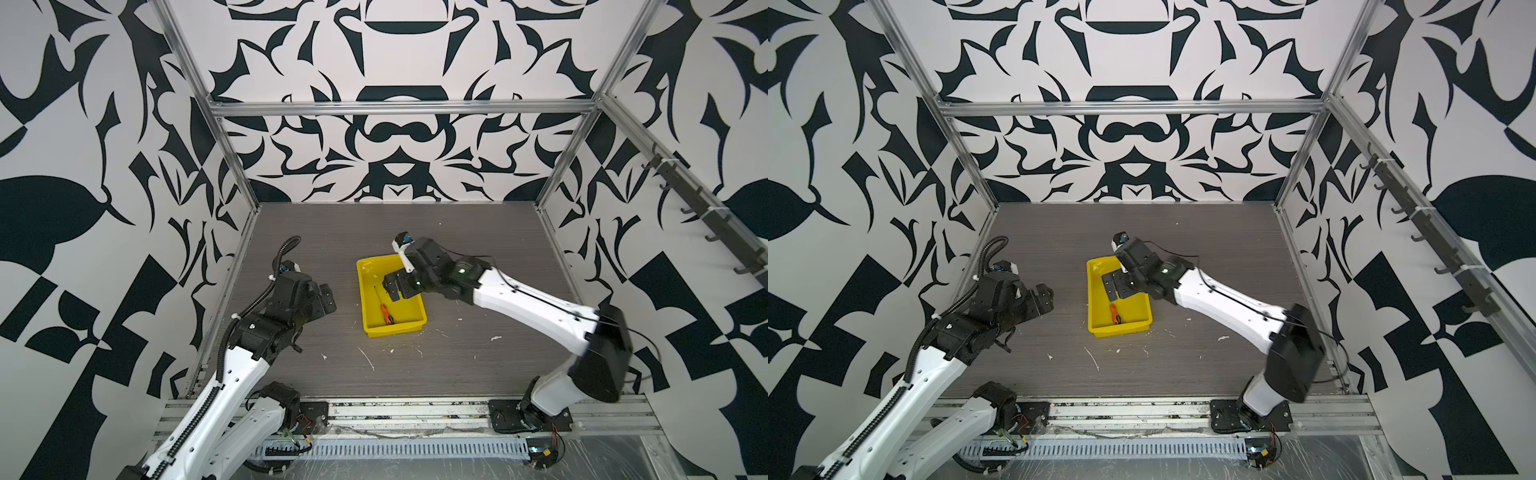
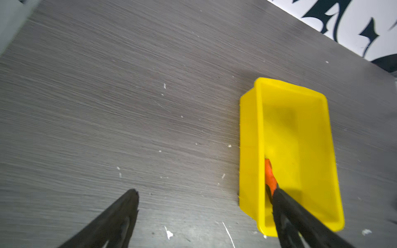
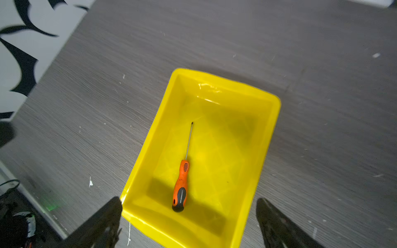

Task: Put the screwdriver in the bin
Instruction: Place the screwdriver into the bin, then reset both arms

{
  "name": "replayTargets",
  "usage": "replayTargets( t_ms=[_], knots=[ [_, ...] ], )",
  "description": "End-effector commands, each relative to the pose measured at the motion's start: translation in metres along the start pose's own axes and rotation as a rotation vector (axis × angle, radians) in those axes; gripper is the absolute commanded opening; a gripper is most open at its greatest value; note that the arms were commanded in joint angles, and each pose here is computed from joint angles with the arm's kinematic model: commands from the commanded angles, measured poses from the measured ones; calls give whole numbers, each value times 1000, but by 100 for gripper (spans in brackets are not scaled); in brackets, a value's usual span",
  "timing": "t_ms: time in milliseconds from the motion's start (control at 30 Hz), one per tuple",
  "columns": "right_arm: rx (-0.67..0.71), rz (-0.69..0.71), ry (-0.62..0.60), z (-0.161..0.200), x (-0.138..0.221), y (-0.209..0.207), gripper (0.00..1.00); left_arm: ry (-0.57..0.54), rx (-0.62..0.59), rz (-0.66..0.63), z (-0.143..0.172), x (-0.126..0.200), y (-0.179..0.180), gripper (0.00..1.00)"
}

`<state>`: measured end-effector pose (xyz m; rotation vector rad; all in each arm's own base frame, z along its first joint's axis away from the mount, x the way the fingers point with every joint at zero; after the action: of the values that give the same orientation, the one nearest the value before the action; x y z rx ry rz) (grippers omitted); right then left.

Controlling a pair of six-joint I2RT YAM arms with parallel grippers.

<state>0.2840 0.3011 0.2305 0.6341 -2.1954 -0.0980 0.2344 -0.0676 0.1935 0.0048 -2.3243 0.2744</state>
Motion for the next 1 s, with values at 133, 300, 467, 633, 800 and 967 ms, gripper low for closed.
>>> replayTargets(
  t_ms=[133, 300, 467, 633, 800, 967],
  knots=[
    [-135, 152, -118, 3, 55, -102, 100, -74, -68, -97, -27, -2, 6, 99],
    [-210, 245, -178, 18, 75, -158, 100, -165, -148, -137, -36, -8, 12, 99],
    [-334, 585, -274, 43, 82, -238, 100, -327, -302, -211, -35, -26, 27, 99],
    [-300, 731, -514, 45, 88, -272, 100, -399, -276, -224, -39, -45, 43, 99],
    [-155, 767, -469, 52, 59, -287, 100, -419, -210, -327, -36, -71, 75, 99],
    [-180, 747, -454, 63, 30, -314, 100, -429, -229, -342, -39, -98, 84, 99]
  ],
)
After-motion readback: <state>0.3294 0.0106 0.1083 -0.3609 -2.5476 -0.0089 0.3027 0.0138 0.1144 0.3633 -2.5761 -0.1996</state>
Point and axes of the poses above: each gripper's point midway between its finger pads, its own x axis back along the fingers, its own y axis along the line the jaws close on, z = x × y, the point moved 1 cm from there along x, back along the fingers, and after that the axes turned 7 degrees about -x, right-handed, at the moved point
